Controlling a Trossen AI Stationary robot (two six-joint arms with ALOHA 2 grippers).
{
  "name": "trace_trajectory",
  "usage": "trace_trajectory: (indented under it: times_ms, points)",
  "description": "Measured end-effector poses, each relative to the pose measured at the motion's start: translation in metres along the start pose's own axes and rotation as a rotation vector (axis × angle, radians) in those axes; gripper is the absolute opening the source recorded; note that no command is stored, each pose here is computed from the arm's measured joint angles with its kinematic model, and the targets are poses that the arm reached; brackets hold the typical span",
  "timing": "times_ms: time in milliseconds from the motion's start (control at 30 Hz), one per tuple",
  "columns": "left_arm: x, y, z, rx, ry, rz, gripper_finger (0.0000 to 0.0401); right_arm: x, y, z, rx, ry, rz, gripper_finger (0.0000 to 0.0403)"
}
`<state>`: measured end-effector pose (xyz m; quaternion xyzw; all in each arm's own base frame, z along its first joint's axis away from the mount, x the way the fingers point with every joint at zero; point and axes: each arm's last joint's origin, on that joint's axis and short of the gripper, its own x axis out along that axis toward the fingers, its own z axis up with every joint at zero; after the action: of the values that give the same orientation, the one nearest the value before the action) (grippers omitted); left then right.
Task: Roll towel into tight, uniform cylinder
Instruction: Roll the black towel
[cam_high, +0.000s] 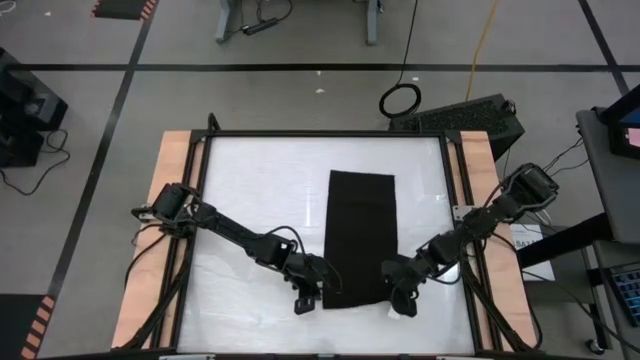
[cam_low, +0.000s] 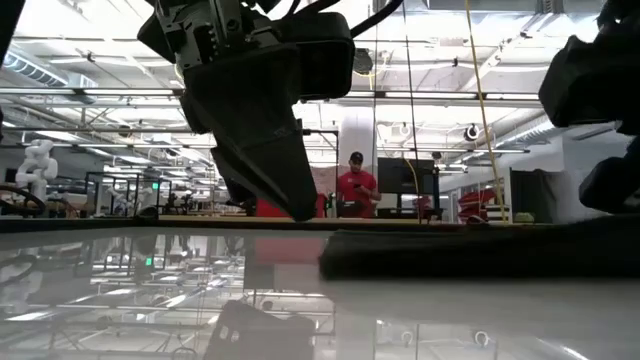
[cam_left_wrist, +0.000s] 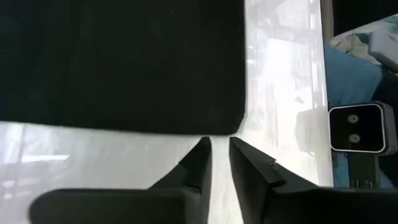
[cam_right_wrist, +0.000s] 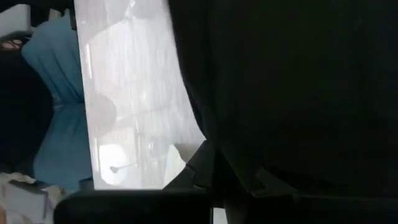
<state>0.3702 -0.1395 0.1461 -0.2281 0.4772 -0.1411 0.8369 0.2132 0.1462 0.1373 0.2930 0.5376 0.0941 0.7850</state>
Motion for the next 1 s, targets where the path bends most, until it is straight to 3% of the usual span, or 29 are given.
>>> trace_trajectory:
  times_ms: [167, 300, 467, 733, 867, 1000]
  points:
    - [-0.001, 0.006, 0.000, -0.013, 0.006, 0.038, 0.0101, 0.001, -0.010, -0.001, 0.042, 0.002, -0.019, 0.0002]
    - [-0.001, 0.007, 0.002, 0.063, -0.008, 0.039, 0.0124, 0.000, -0.011, 0.002, 0.048, -0.013, -0.013, 0.0004]
    - [0.003, -0.009, -0.006, 0.280, -0.019, 0.057, 0.0144, 0.000, -0.007, 0.006, 0.025, -0.051, 0.036, 0.0005]
    - [0.012, -0.039, -0.034, 0.741, -0.056, 0.373, 0.0187, 0.000, -0.006, 0.006, 0.021, -0.043, 0.049, 0.0006]
    - [0.020, -0.046, -0.045, 0.854, -0.036, 0.403, 0.0221, 0.000, -0.006, 0.006, 0.021, -0.044, 0.050, 0.0006]
    - [0.030, -0.045, -0.049, 0.871, -0.045, 0.430, 0.0236, 0.000, -0.005, 0.007, 0.020, -0.050, 0.053, 0.0006]
